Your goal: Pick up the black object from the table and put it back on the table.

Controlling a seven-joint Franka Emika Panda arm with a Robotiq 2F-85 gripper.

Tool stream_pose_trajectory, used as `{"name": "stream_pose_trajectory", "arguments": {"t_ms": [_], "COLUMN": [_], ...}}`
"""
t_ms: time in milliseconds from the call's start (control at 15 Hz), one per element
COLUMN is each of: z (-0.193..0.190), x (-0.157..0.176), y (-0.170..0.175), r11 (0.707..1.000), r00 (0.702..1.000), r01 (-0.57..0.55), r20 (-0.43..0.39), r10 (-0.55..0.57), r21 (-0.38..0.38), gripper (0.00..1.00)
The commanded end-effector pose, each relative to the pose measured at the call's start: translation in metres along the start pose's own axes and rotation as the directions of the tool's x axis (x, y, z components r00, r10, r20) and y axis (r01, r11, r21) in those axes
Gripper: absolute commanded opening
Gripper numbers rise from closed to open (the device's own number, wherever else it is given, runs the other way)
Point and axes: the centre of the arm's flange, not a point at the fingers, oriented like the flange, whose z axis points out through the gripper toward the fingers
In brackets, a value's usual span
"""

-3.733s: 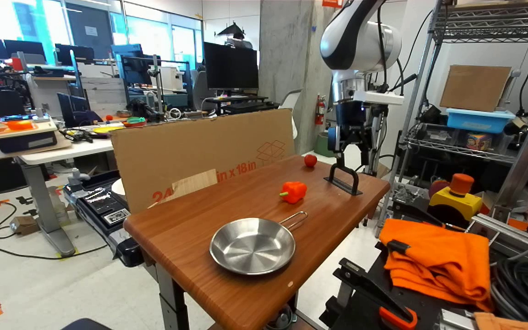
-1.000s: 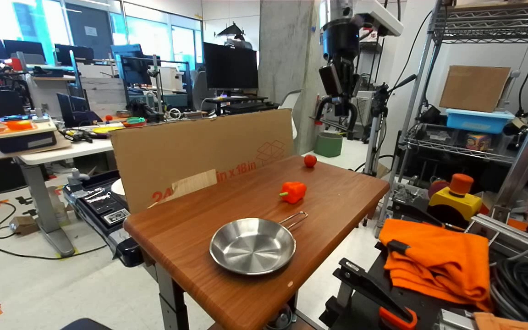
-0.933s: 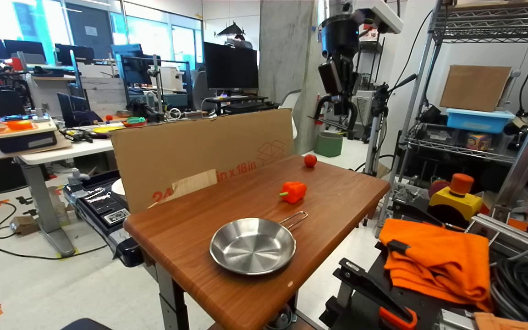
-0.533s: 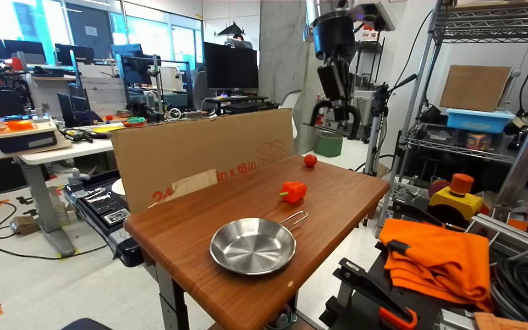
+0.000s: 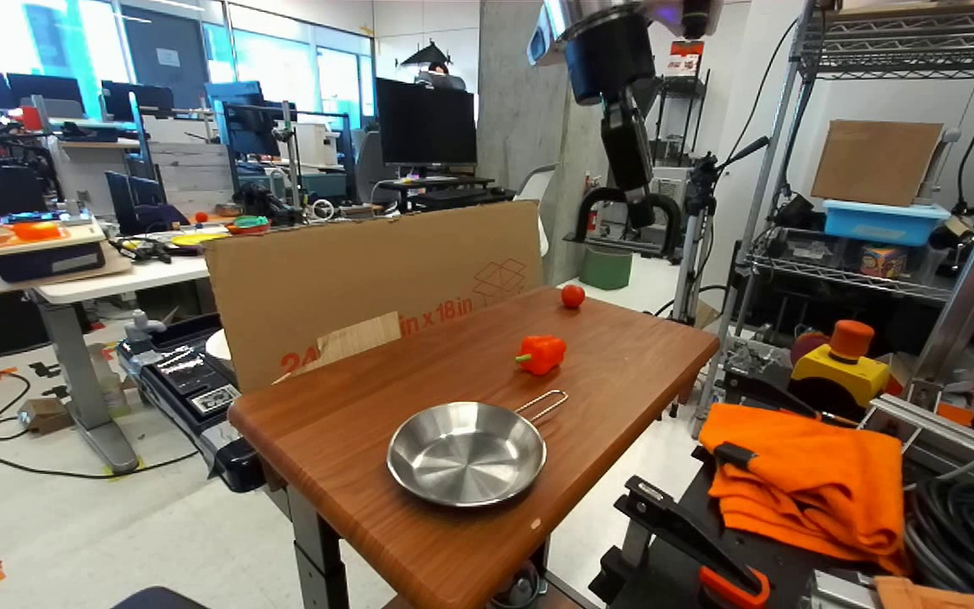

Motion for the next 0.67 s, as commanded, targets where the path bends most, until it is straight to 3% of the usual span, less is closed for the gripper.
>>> {"name": "stream_pose_trajectory", "arguments": {"t_ms": [0, 600], "z": [-0.008, -0.041], "x": [-0.01, 0.005], "y": [-0.033, -0.104], "r11": [0.989, 0.94], "r00": [0.991, 0.956], "r01": [0.135, 0.285], "r20": [0.016, -0.014], "r10": [-0.134, -0.292], "r21": [-0.065, -0.188], "gripper": [0.04, 0.04]}}
